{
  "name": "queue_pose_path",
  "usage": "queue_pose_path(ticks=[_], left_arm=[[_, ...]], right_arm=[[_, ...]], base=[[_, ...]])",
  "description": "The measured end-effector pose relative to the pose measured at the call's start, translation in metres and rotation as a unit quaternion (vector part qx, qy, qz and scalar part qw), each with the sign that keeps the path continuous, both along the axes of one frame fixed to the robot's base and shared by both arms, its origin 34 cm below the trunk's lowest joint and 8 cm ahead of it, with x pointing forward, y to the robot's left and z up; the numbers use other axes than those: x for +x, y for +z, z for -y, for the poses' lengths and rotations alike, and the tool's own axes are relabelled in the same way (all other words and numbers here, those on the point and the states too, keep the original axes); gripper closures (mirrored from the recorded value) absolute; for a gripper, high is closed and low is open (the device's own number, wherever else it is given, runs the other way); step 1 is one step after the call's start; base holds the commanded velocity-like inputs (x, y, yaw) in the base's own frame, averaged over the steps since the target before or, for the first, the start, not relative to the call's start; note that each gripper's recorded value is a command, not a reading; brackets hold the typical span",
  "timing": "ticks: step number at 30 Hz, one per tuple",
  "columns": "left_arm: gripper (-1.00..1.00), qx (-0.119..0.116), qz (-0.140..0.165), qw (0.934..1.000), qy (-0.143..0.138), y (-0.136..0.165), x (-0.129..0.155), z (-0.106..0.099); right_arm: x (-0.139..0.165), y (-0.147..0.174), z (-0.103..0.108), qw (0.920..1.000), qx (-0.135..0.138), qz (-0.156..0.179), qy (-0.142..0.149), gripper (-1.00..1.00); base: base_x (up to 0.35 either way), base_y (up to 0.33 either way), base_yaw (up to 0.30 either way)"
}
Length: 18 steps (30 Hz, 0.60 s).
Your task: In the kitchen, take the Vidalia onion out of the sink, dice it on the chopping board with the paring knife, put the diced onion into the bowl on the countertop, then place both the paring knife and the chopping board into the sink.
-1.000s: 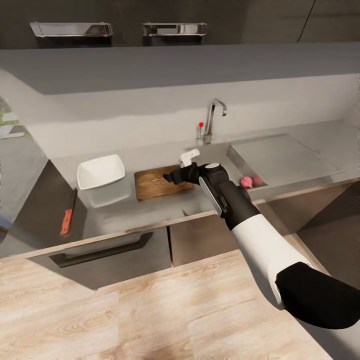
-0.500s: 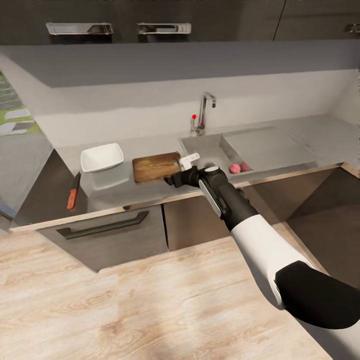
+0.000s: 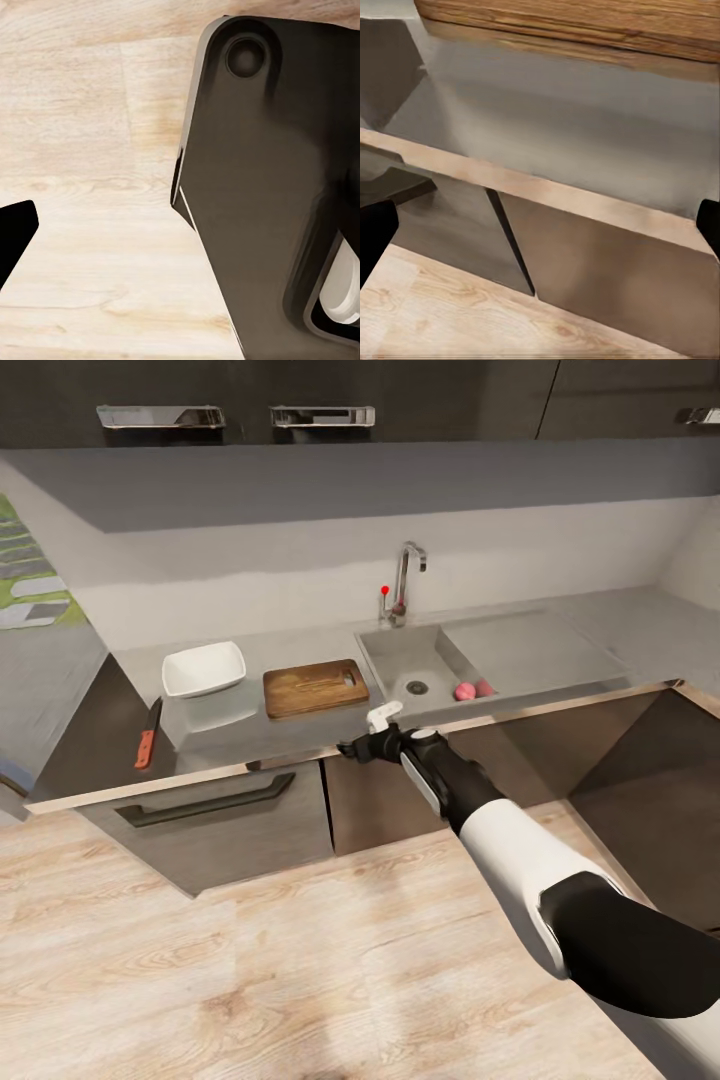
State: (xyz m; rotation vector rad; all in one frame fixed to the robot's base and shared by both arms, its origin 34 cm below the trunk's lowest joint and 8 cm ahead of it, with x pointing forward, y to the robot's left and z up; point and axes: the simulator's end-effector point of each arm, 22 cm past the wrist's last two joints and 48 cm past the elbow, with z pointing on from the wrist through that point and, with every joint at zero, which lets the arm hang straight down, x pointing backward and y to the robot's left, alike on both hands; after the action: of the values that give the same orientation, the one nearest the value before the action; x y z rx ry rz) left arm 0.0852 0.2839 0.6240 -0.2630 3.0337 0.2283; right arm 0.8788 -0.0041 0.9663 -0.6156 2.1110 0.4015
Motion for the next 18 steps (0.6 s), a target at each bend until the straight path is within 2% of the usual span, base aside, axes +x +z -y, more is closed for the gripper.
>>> queue_pose_path(ticks=[2,8,11,18], left_arm=[[-1.0,0.0,0.0,1.0,0.0,0.0,0.0,0.0],[-1.0,0.0,0.0,1.0,0.0,0.0,0.0,0.0],[-1.0,0.0,0.0,1.0,0.0,0.0,0.0,0.0],[-1.0,0.0,0.0,1.0,0.0,0.0,0.0,0.0]], right_arm=[[-0.005,-0.019,0.005,1.0,-0.003,-0.007,-0.002,-1.0],[-0.01,-0.037,0.01,1.0,-0.004,-0.007,-0.002,-1.0],[-0.018,-0.057,0.016,0.9996,-0.012,-0.024,-0.005,-1.0],[-0.029,-0.082,0.025,0.9995,-0.014,-0.027,-0.007,-1.0]], base=[[0.0,0.0,0.0],[0.0,0.0,0.0],[0.0,0.0,0.0],[0.0,0.0,0.0]])
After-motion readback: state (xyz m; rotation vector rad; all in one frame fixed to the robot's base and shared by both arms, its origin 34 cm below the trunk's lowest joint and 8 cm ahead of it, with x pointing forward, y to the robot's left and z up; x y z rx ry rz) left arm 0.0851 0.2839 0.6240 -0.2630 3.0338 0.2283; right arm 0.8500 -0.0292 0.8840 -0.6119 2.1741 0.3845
